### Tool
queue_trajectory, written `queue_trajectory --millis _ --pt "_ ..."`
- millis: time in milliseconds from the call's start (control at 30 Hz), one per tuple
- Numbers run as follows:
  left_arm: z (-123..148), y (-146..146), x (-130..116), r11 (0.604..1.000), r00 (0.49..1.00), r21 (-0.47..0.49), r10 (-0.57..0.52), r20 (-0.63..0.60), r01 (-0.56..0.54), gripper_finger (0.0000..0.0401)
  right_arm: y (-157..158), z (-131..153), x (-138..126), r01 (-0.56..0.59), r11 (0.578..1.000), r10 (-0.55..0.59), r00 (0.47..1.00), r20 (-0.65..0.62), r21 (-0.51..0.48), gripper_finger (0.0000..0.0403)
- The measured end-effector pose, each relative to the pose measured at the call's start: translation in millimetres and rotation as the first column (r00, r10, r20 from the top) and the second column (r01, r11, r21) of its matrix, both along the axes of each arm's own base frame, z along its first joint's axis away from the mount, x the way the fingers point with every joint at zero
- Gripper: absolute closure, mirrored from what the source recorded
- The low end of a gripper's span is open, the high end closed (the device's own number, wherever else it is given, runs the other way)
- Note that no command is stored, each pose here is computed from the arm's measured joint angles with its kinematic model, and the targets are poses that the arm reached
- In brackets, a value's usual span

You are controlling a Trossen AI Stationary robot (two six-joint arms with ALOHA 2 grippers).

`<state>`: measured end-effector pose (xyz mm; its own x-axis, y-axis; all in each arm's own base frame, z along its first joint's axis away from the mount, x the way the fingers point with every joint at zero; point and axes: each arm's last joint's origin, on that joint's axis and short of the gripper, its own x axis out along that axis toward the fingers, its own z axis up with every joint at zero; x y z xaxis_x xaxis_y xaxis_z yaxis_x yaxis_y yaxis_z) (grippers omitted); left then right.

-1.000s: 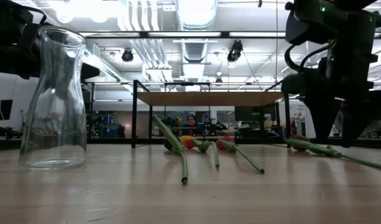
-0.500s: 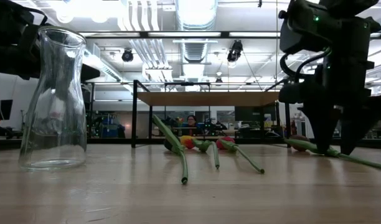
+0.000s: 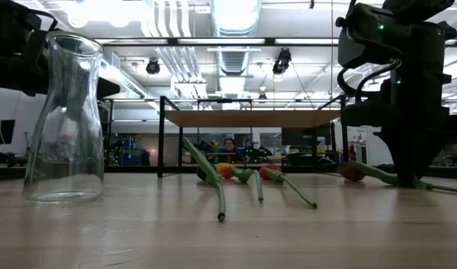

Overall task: Pick and place flowers into a vace then onto a shelf
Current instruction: Put the dark red flower into the bottom transparent vase

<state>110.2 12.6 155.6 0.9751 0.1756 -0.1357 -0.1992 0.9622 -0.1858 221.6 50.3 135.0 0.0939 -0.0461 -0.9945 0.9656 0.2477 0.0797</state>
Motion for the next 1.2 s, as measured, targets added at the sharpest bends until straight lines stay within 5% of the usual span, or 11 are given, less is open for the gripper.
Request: queue_trajectory --millis 333,600,833,1000,1200 --pt "0 0 0 1.0 1.0 0.0 0.0 0.0 0.0 0.0401 -5 35 -11 0.01 0.998 0.0 0.985 0.17 -0.061 0.039" --pt "0 0 0 1.0 1.0 0.0 0.0 0.0 0.0 0.0401 -14 82 -31 -0.015 0.98 0.098 0.908 0.409 -0.201 0.039" --pt "0 0 0 1.0 1.0 0.0 0.0 0.001 0.0 0.0401 -21 121 -58 -0.006 0.943 0.211 0.783 0.586 -0.332 0.039" --pt "0 0 0 1.0 1.0 0.0 0.0 0.001 0.0 0.0401 -20 149 -71 -0.058 0.876 0.411 0.61 0.678 -0.479 0.039" --pt "0 0 0 1.0 1.0 0.0 0.0 0.001 0.0 0.0401 -19 168 -85 -0.102 0.78 0.586 0.464 0.664 -0.617 0.039"
